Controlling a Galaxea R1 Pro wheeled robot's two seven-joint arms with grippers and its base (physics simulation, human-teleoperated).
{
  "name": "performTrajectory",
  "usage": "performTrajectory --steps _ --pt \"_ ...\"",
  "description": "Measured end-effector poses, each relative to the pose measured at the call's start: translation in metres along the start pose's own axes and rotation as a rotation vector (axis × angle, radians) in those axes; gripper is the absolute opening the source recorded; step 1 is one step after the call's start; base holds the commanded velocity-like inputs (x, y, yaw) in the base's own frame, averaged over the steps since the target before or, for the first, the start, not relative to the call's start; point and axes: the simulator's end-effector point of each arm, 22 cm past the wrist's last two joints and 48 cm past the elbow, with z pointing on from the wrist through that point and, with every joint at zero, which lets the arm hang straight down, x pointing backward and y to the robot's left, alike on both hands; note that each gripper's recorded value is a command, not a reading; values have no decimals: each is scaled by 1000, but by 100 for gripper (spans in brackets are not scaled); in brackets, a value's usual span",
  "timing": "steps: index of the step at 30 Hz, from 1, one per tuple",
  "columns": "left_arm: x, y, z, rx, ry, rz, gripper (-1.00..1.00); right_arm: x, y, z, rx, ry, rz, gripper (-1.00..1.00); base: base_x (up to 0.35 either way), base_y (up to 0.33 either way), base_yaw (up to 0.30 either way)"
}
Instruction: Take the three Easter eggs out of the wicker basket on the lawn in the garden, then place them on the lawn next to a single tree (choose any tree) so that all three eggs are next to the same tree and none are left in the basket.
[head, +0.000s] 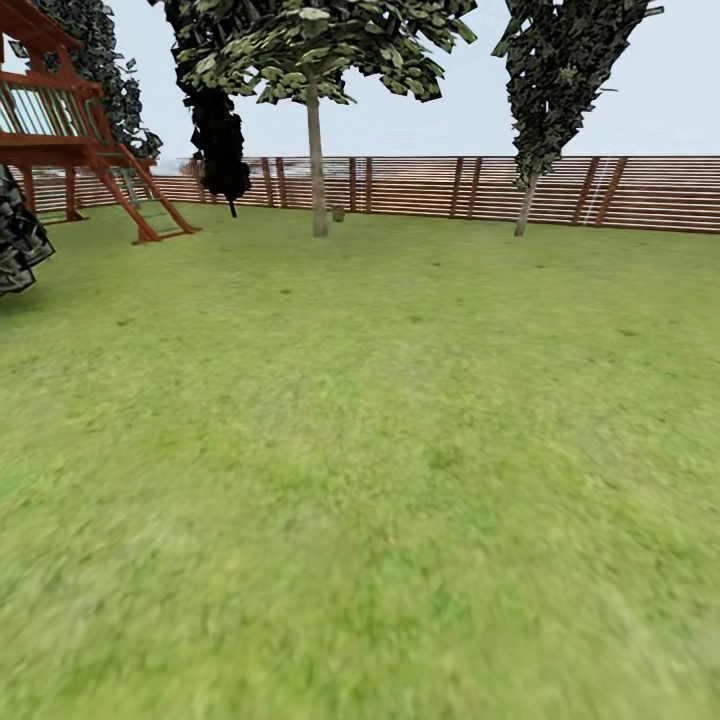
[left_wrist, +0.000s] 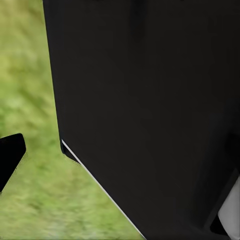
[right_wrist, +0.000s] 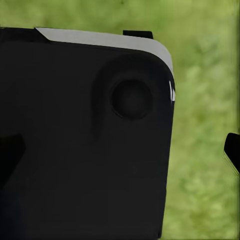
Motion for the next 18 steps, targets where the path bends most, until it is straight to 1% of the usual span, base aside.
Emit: performTrajectory --steps 7,12,18 --pt "0 0 0 0 0 -2 100 0 0 0 0 1 0 100 333 0 0" --pt "-1 1 0 -2 -1 -38 100 0 0 0 0 1 1 100 333 0 0" --pt "-1 2 0 -4 -1 -45 100 1 0 0 0 1 1 100 333 0 0"
